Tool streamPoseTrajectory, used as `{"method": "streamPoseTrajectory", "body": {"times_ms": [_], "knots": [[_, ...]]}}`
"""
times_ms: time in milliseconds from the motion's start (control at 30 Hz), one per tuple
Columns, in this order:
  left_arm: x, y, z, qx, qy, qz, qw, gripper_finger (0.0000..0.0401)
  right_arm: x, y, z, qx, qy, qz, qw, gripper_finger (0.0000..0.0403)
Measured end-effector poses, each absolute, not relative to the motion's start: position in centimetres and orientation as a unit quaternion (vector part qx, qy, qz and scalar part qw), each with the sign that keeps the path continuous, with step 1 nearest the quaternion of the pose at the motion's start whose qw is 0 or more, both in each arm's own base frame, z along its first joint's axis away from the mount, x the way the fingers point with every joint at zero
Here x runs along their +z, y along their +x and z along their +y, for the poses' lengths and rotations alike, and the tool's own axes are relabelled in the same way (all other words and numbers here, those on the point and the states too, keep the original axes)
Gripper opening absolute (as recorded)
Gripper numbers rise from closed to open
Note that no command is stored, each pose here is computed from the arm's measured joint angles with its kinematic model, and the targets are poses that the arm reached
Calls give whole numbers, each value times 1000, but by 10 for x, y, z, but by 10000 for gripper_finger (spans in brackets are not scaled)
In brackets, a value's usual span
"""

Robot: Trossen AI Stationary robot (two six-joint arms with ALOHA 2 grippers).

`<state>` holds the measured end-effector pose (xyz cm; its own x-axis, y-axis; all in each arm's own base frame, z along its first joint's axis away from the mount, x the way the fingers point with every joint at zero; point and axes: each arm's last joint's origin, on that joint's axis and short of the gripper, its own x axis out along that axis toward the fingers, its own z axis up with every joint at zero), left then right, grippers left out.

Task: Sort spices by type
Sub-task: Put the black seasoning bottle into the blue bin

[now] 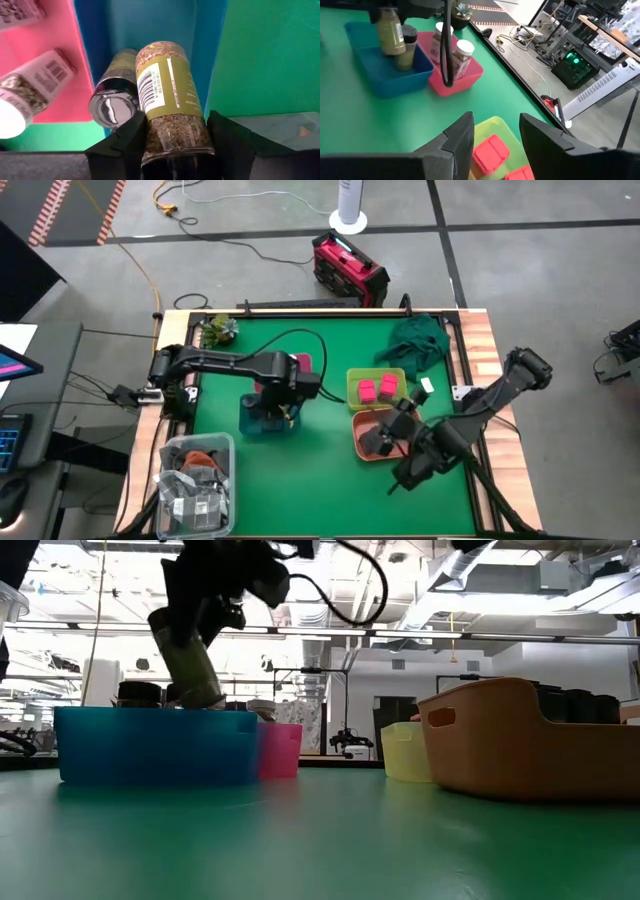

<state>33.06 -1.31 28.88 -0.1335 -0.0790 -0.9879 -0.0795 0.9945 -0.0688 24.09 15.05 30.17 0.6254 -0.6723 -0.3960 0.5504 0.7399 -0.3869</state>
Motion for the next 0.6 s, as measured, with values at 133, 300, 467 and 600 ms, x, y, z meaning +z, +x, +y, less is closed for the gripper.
{"method": "streamPoseTrajectory", "body": {"times_ms": [133, 300, 467, 600], "knots": [[279, 327, -13, -5, -48, 767, 640, 185, 300, 228, 156, -345, -103, 262, 896, 185], [267, 323, -12, -1, -44, 783, 621, 185, 301, 222, 160, -351, -96, 239, 900, 185], [265, 322, -15, 2, -43, 786, 617, 185, 301, 222, 161, -351, -88, 233, 903, 185], [265, 322, -19, 2, -39, 786, 617, 185, 301, 223, 161, -351, -86, 231, 903, 185]]}}
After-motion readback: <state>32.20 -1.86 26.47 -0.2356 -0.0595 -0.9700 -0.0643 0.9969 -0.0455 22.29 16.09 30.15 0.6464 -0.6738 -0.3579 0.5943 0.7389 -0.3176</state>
